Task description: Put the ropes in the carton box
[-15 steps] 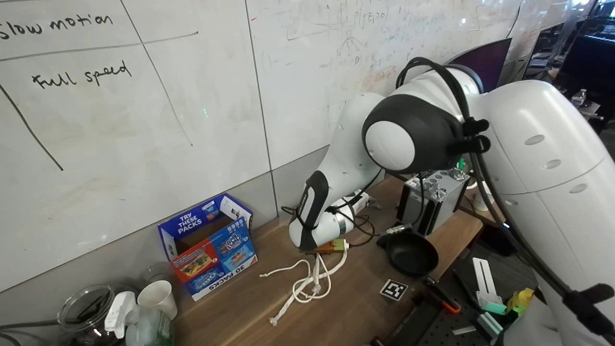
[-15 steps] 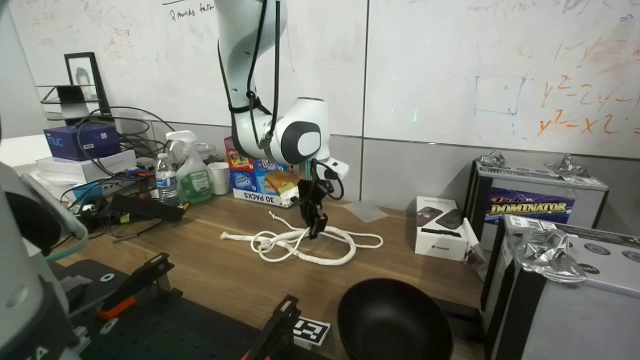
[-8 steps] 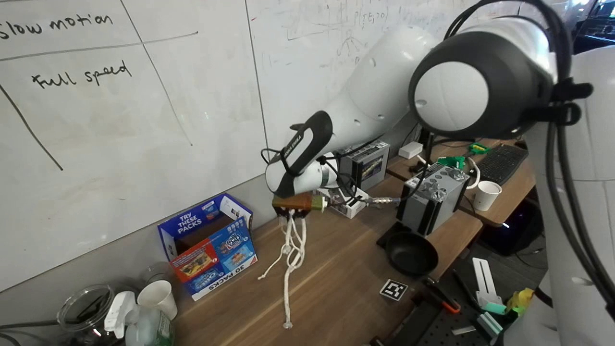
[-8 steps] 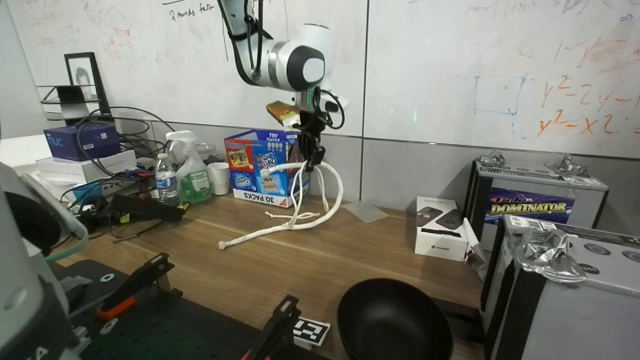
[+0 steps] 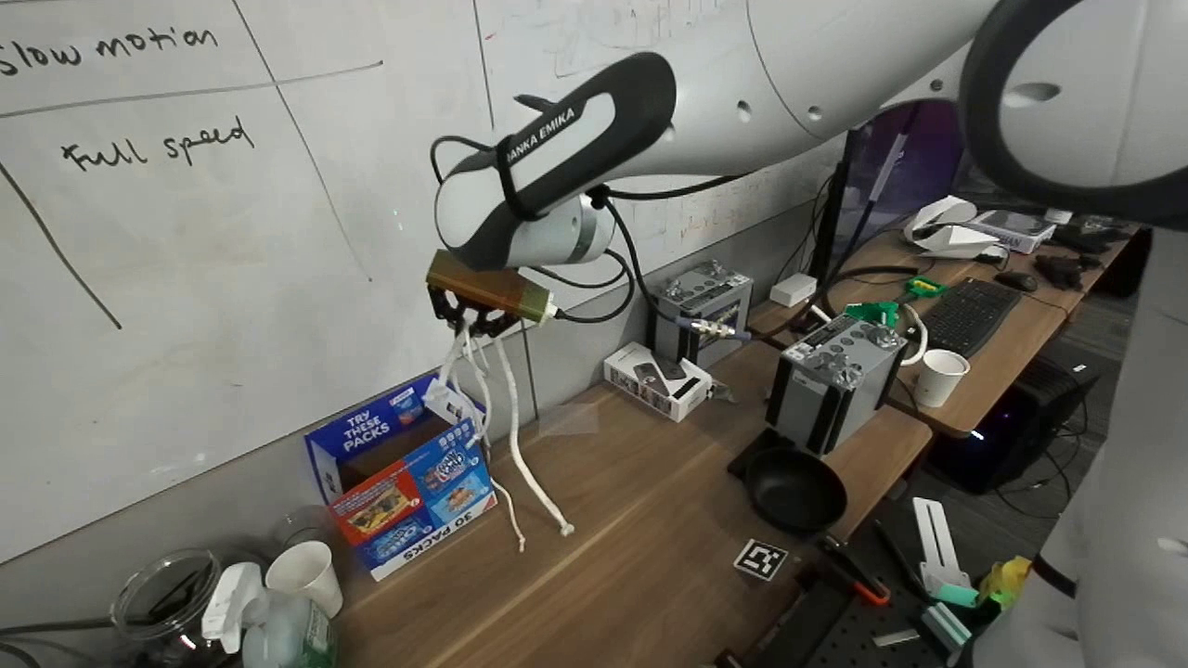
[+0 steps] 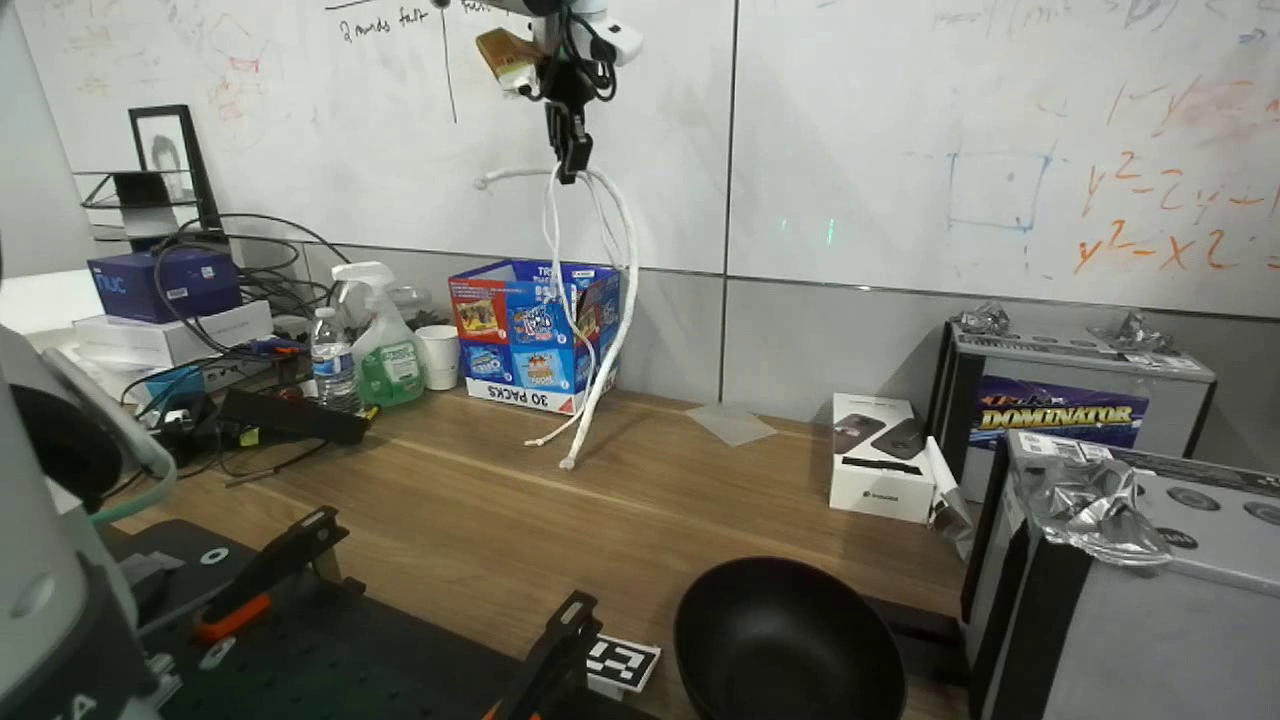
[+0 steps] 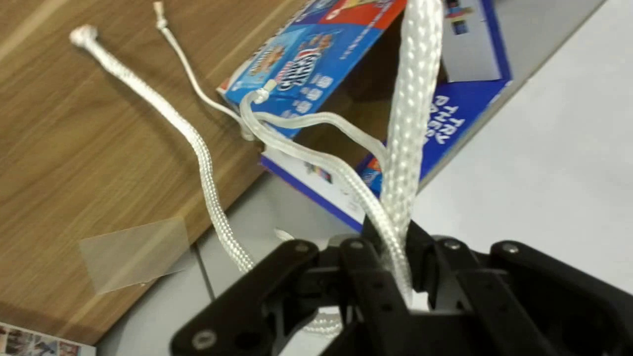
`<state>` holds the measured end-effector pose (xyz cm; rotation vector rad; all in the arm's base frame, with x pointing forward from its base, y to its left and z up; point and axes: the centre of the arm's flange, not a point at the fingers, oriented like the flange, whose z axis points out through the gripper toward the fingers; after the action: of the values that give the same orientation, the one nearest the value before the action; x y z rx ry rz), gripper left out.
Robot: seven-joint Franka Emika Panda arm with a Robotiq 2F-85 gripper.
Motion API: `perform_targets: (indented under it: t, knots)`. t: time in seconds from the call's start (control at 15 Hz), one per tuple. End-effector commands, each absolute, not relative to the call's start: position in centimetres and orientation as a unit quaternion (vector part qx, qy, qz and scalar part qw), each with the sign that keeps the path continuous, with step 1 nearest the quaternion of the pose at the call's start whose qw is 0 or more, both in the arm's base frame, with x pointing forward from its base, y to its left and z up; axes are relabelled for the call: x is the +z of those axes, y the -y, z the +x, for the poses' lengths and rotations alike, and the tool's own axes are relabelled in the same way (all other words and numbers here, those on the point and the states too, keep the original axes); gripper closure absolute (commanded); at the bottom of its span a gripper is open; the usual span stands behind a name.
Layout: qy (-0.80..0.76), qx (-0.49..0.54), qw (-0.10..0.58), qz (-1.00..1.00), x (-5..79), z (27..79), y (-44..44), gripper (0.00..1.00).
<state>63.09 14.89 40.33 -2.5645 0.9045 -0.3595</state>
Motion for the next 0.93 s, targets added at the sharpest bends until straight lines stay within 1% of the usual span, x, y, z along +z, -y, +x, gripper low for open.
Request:
perform_targets:
  t: [0.0, 0.13, 0.47, 0.67, 0.87]
  knots:
    - [-0.34, -0.157, 0.237, -0.897, 45.1, 63.3, -20.3, 0.98]
    - [-0.343, -0.164, 0.257, -0.889, 46.1, 63.3, -23.1, 0.98]
    - [-0.32, -0.179, 0.278, -0.888, 45.8, 63.4, -28.9, 0.98]
    - [-0.305, -0.178, 0.288, -0.89, 43.9, 64.4, -31.3, 0.98]
    - [-0.308, -0.169, 0.283, -0.892, 41.0, 65.8, -32.0, 0.98]
